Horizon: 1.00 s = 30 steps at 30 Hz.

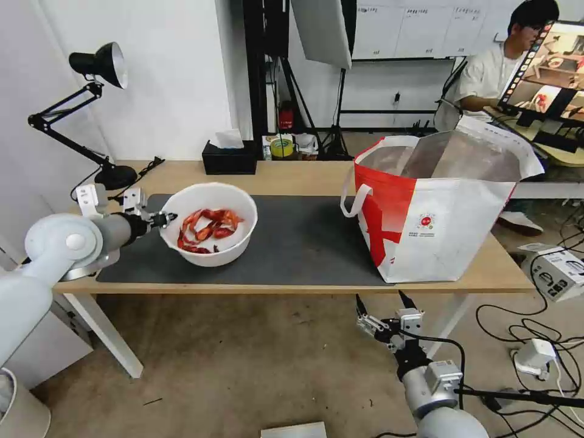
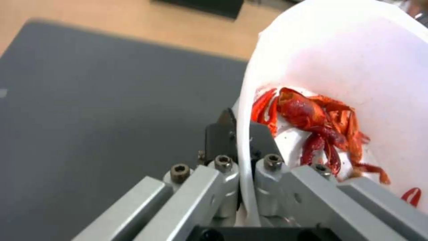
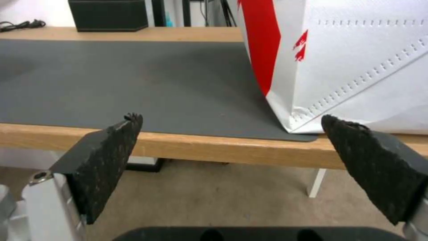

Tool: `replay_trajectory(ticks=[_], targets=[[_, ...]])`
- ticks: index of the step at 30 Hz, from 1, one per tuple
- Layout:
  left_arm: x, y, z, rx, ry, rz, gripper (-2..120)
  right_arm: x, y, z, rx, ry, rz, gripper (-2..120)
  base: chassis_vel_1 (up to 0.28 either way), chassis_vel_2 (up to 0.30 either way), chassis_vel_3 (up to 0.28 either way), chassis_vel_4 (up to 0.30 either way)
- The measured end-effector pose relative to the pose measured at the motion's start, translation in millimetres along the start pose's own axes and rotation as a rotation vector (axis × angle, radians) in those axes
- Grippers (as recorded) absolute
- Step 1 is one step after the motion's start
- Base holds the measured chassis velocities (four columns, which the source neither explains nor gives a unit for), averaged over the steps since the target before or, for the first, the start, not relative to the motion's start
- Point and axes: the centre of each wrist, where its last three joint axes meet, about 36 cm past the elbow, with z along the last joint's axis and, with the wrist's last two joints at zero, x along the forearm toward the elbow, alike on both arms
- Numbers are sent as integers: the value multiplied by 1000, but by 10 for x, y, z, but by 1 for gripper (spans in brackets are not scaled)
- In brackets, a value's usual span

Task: Pick up the trash from the table and place it into the takeout bag.

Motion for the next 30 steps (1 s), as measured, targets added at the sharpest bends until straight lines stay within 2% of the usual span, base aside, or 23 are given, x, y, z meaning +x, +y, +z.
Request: replay_trajectory(ticks=[3,6,7,10,15,18,22,24,27,30], targets=[[32,-67,-49,-7,-11,16,0,0,0,0,0,0,0,100,0,0,0,0],[86,-246,-192,-20,-45,61,0,0,0,0,0,0,0,100,0,0,0,0],[86,-246,-192,-20,-45,61,0,0,0,0,0,0,0,100,0,0,0,0],[63,-417,-293,-29,-69,99,0,0,0,0,0,0,0,100,0,0,0,0],[10,-569,-368,-32,-85,132,0,0,0,0,0,0,0,100,0,0,0,0],[-82,-685,-411,-29,-90,162,0,0,0,0,0,0,0,100,0,0,0,0],[-141,-751,-435,-28,-91,177,0,0,0,0,0,0,0,100,0,0,0,0],[-239,-855,-492,-29,-94,197,0,0,0,0,0,0,0,100,0,0,0,0],[-275,-896,-522,-29,-97,204,0,0,0,0,0,0,0,100,0,0,0,0],[-412,-1049,-599,-32,-96,230,0,0,0,0,0,0,0,100,0,0,0,0]])
